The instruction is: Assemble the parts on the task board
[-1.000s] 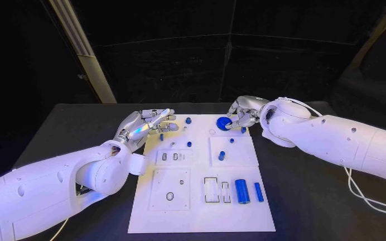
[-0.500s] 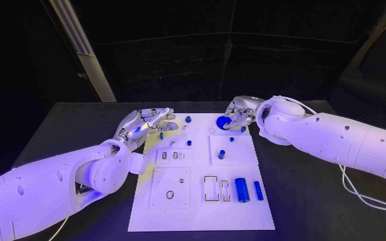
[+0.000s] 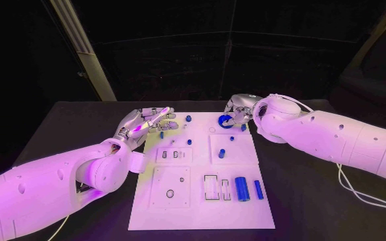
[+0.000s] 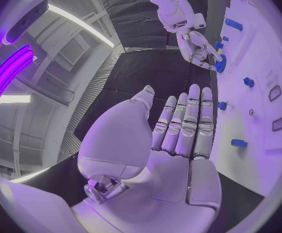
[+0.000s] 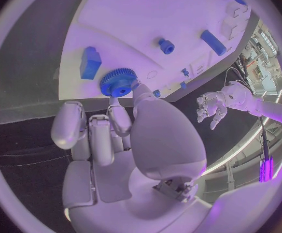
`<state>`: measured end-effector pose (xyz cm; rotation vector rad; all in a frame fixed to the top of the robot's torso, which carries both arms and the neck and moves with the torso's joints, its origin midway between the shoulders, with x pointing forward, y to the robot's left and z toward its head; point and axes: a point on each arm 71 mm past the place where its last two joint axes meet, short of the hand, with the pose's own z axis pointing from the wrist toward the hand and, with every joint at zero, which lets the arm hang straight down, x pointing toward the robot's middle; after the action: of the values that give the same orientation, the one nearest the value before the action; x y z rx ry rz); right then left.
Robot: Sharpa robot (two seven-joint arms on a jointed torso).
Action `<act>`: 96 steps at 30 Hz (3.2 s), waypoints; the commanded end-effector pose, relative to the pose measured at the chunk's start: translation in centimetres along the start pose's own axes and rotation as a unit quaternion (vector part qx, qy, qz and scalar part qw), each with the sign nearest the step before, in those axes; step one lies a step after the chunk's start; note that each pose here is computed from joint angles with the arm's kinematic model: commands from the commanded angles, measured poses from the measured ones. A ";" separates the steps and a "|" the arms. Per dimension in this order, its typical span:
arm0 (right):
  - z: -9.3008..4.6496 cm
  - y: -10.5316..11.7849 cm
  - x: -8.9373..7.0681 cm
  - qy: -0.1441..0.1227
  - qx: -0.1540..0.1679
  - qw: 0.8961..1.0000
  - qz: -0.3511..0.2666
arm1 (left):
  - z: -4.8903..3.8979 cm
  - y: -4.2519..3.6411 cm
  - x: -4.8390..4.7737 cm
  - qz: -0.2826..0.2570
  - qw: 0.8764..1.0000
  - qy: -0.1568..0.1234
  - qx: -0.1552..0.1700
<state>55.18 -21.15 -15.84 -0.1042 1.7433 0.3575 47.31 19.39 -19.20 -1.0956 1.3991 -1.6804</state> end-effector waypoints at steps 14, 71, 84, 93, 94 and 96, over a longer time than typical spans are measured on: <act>-0.1 0.5 0.3 0.007 -0.007 0.999 -0.049 | -0.02 -0.08 0.09 -0.002 1.000 0.009 0.000; -0.8 0.6 0.0 -0.009 -0.012 0.997 -0.073 | -0.08 -0.04 -0.13 -0.001 1.000 0.008 -0.003; -1.2 2.6 -0.8 -0.067 -0.047 0.995 -0.060 | -0.22 -0.12 -0.39 0.000 1.000 0.005 -0.002; -1.6 5.8 -1.1 -0.103 -0.088 0.990 -0.048 | -0.37 -0.32 -1.02 0.004 1.000 -0.003 0.001; -1.6 6.2 -1.0 -0.104 -0.092 0.989 -0.048 | -0.38 -0.34 -1.08 0.005 1.000 -0.004 0.002; -1.5 7.0 -1.0 -0.104 -0.100 0.988 -0.048 | -0.38 -0.40 -1.19 0.006 1.000 -0.005 0.003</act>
<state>52.21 -15.41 -13.95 -0.2805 1.5452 0.4441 47.42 20.72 -19.28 -1.1053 1.3989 -1.6557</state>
